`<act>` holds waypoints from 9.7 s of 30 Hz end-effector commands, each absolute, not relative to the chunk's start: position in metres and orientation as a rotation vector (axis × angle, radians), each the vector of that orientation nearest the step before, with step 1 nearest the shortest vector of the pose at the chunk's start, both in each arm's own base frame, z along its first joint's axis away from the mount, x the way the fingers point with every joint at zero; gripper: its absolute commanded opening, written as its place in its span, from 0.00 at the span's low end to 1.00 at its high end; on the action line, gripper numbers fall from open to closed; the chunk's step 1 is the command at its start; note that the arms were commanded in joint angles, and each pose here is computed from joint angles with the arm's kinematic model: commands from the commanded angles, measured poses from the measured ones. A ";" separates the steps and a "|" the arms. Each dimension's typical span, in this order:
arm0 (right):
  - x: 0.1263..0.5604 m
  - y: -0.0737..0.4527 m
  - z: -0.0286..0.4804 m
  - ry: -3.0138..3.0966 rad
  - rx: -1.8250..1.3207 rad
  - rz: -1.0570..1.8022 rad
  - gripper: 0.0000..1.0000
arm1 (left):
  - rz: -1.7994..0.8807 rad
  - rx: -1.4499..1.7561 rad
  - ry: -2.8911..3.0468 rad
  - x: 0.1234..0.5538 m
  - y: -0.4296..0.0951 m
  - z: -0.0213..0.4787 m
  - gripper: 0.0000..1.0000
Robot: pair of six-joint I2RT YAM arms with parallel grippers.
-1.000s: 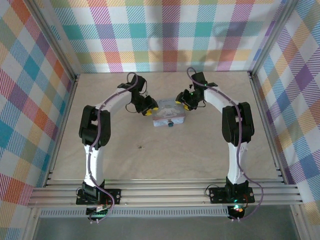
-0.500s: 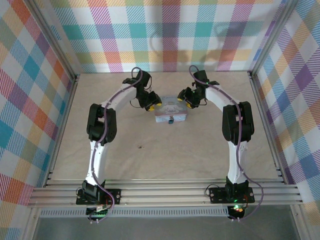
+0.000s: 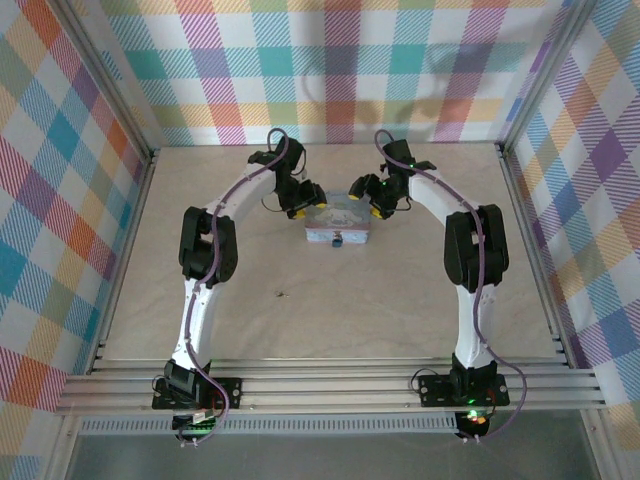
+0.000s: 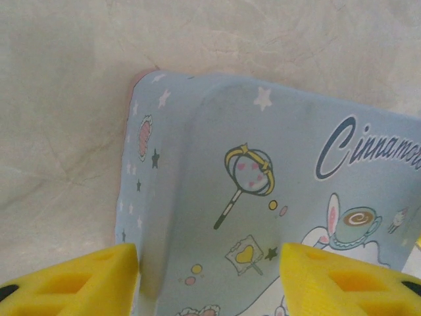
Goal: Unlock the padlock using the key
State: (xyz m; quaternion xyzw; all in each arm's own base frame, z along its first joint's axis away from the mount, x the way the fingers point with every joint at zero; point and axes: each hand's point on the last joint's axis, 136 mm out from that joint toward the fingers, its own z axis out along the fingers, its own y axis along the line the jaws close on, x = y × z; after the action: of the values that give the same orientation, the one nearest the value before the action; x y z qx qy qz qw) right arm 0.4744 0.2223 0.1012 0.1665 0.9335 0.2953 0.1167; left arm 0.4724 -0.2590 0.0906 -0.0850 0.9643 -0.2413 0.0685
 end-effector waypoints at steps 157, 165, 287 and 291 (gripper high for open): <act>0.296 0.327 0.333 2.107 -0.454 1.852 0.13 | -1.396 0.657 2.203 0.303 -0.275 0.331 0.00; 0.298 0.325 0.339 2.075 -0.466 1.800 0.00 | -1.277 0.574 2.219 0.314 -0.266 0.333 0.13; 0.319 0.328 0.339 2.393 0.379 1.621 0.47 | -0.633 0.510 1.754 0.304 -0.228 0.355 0.00; 0.318 0.330 0.337 2.404 0.458 1.651 0.46 | -0.636 0.501 1.732 0.304 -0.229 0.355 0.00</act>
State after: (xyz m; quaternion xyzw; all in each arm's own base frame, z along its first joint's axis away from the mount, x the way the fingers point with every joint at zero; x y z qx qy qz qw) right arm 0.3191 0.3270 0.3275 0.1282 0.8255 0.5398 0.1033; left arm 0.3049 -0.2301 0.3393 0.2174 0.7642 -0.2708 0.5435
